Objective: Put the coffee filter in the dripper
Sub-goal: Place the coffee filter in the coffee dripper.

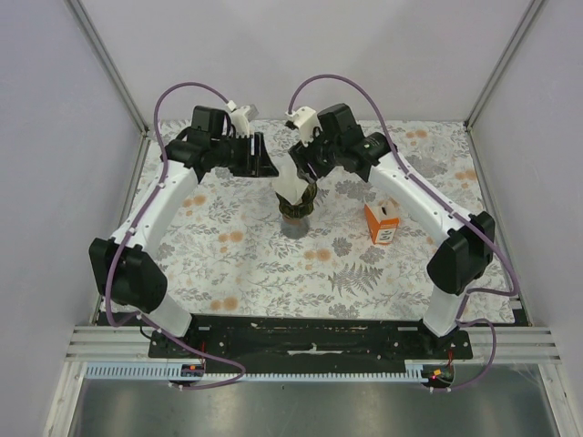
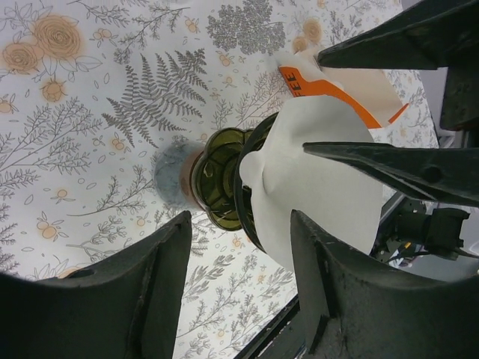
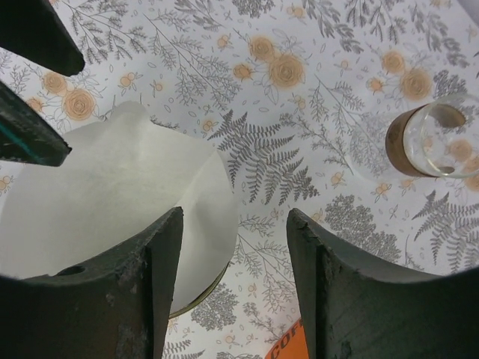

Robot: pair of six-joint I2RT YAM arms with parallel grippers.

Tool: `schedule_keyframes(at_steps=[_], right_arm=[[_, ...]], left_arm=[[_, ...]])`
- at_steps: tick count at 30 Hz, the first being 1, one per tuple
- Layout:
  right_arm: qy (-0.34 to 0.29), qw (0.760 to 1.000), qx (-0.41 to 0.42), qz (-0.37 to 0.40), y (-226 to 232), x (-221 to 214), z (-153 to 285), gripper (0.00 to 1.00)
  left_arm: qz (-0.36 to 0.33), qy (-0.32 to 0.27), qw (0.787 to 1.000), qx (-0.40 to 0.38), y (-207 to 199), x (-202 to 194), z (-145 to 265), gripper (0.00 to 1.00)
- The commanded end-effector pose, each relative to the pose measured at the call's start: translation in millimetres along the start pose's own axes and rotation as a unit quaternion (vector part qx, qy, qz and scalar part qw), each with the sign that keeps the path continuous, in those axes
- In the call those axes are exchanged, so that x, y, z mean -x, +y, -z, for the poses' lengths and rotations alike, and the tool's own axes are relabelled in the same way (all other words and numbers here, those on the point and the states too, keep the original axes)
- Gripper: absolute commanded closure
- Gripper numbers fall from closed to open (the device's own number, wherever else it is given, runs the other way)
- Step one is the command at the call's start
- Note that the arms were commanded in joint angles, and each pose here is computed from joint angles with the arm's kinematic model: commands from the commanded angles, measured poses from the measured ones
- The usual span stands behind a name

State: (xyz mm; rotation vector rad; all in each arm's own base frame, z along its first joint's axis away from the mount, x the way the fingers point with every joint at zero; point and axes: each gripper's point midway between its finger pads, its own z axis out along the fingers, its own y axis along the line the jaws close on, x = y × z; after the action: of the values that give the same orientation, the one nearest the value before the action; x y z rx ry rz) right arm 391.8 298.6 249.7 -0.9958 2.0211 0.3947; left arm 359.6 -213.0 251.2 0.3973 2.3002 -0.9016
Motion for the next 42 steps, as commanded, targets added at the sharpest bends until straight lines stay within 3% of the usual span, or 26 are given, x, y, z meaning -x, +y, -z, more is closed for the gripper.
schedule_keyframes(at_steps=[1,19,25,29,33,36,42], right_arm=[[0.001,0.999,-0.019,-0.037,-7.4,6.1,-1.5,0.35],[0.042,0.998,-0.001,-0.048,7.4,-41.1,-15.4,0.35],[0.036,0.998,0.004,-0.043,6.9,-37.4,-24.2,0.38],[0.037,0.998,0.011,-0.042,8.6,-39.2,-25.7,0.44],[0.034,0.998,0.022,-0.038,12.5,-38.9,-24.7,0.56],[0.031,0.998,0.034,-0.039,14.8,-40.3,-22.1,0.59],[0.002,0.998,0.067,-0.018,13.6,-29.2,-14.5,0.42]], left_arm=[[-0.059,-0.029,0.998,0.010,-9.9,20.6,-6.9,0.38],[-0.118,0.036,0.988,0.094,23.6,-24.3,-27.3,0.48],[-0.127,0.028,0.986,0.102,28.8,-22.9,-31.4,0.51],[-0.150,0.019,0.985,0.088,21.0,-18.6,-30.4,0.52],[-0.154,0.028,0.985,0.065,16.4,-25.8,-32.4,0.52],[-0.154,0.029,0.985,0.068,18.0,-27.5,-31.2,0.61],[-0.164,0.020,0.984,0.063,11.2,-18.9,-26.7,0.65]])
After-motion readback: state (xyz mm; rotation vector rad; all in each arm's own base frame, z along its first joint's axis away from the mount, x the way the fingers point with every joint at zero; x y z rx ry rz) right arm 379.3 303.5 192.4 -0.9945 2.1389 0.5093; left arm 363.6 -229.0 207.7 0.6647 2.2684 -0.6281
